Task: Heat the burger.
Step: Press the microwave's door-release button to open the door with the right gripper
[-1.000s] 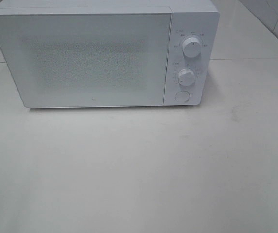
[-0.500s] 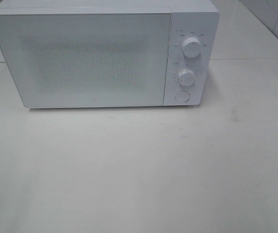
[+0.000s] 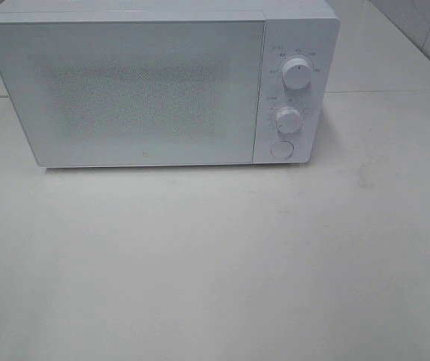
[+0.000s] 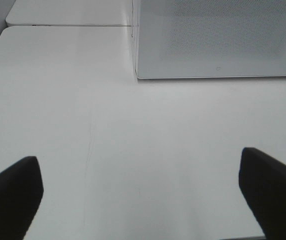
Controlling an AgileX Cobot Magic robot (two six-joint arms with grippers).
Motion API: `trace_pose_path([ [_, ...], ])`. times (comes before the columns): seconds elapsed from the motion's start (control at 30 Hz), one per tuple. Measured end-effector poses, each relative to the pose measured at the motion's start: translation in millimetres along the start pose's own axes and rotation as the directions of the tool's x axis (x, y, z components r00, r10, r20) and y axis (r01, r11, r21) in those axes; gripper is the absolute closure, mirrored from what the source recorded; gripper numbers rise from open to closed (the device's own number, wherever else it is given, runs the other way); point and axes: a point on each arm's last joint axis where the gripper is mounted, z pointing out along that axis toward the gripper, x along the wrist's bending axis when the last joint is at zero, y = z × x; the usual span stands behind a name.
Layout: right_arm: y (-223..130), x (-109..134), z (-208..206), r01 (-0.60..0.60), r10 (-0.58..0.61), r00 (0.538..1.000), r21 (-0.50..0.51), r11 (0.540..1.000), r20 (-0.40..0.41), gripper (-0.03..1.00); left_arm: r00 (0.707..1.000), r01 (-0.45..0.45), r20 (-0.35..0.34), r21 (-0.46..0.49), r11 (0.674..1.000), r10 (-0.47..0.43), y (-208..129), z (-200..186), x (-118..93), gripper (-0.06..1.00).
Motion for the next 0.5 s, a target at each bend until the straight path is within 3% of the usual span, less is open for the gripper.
trace_pose_path([
  [0.5, 32, 1, 10, -0.001, 0.001, 1.0, 0.006, 1.0, 0.001, 0.21, 1.0, 0.0, 0.0, 0.0, 1.0, 0.0, 0, 0, 0, -0.04],
])
